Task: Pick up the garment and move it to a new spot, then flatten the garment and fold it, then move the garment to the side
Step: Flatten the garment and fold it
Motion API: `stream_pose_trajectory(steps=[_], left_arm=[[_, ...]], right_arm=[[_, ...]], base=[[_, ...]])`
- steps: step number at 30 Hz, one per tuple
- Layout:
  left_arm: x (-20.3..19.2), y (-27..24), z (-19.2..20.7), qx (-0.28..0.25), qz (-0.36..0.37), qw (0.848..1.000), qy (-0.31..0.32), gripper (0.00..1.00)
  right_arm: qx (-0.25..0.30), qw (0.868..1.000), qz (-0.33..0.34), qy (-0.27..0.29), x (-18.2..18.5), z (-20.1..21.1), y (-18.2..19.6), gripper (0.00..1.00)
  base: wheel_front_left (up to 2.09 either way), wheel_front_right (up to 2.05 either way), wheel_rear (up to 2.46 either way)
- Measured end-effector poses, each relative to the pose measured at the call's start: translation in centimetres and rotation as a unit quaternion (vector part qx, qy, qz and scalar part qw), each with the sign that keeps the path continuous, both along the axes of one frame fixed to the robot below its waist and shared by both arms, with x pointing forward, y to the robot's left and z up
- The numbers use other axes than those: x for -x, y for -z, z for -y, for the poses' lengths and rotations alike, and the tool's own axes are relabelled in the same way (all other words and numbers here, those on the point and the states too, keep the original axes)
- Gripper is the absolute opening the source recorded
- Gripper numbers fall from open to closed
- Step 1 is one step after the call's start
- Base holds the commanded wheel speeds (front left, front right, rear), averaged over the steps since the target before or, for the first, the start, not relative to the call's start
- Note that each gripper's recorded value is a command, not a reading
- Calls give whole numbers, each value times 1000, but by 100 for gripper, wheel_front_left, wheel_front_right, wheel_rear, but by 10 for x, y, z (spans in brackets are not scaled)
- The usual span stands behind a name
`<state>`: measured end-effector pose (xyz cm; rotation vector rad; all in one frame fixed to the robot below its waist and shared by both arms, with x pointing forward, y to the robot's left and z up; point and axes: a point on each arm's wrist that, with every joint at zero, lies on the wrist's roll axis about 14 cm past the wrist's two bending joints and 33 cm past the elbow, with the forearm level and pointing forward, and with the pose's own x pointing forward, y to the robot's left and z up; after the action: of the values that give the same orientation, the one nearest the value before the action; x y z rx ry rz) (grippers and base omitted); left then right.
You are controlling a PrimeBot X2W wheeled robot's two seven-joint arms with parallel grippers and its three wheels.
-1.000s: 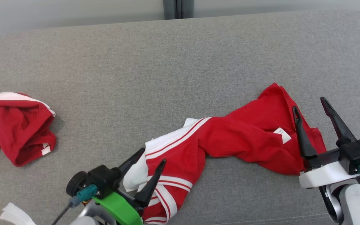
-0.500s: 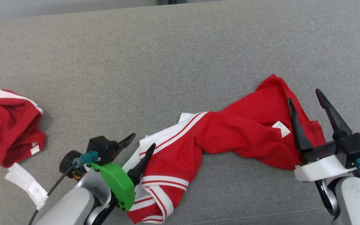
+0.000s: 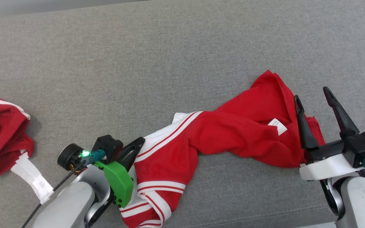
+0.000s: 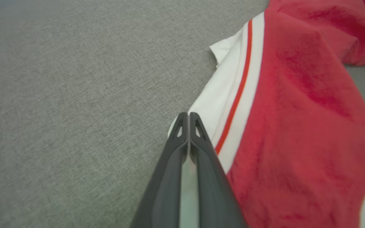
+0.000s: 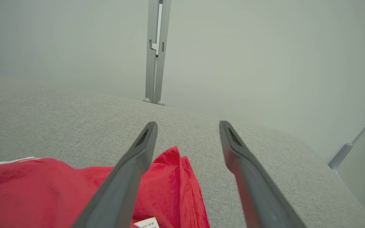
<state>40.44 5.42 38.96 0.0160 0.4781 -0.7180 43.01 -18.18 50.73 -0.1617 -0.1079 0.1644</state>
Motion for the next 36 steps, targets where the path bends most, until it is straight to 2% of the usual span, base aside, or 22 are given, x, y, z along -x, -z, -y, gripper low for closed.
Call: stream_pose_trajectory(steps=[7, 11, 17, 21, 22, 23, 25, 27, 31, 36], left_arm=[[-29, -27, -9, -18, 72, 997, 15, 0], [-67, -64, -16, -45, 161, 986, 24, 0], [-121, -141, -12, -77, 312, 946, 42, 0], [-144, -208, -8, -91, 432, 896, 39, 0], [-146, -220, -6, -91, 453, 886, 39, 0], [-145, -224, -5, -90, 461, 882, 39, 0], [-139, -219, 1, -88, 460, 882, 51, 0], [-124, -197, 9, -85, 439, 892, 70, 0], [-78, -130, 17, -86, 363, 922, 103, 0], [-15, -63, 15, -82, 261, 955, 114, 0]], right_arm=[[-9, 1000, 4, 10, 3, 3, -4, 100], [-14, 1000, 8, 20, 4, 8, -7, 100], [-13, 999, 3, 34, 8, 16, -4, 100], [-12, 999, 3, 36, 8, 17, -5, 100], [-12, 999, 4, 36, 8, 18, -5, 100], [-12, 999, 4, 36, 8, 18, -5, 100], [-11, 999, 5, 36, 8, 18, -6, 100], [-11, 999, 6, 38, 9, 19, -7, 100], [-13, 999, 4, 38, 9, 19, -5, 100], [-15, 999, -1, 31, 8, 14, -2, 100]], base=[[0, 0, 0], [0, 0, 0], [0, 0, 0], [0, 0, 0], [0, 0, 0], [0, 0, 0], [0, 0, 0], [0, 0, 0], [0, 0, 0], [0, 0, 0]])
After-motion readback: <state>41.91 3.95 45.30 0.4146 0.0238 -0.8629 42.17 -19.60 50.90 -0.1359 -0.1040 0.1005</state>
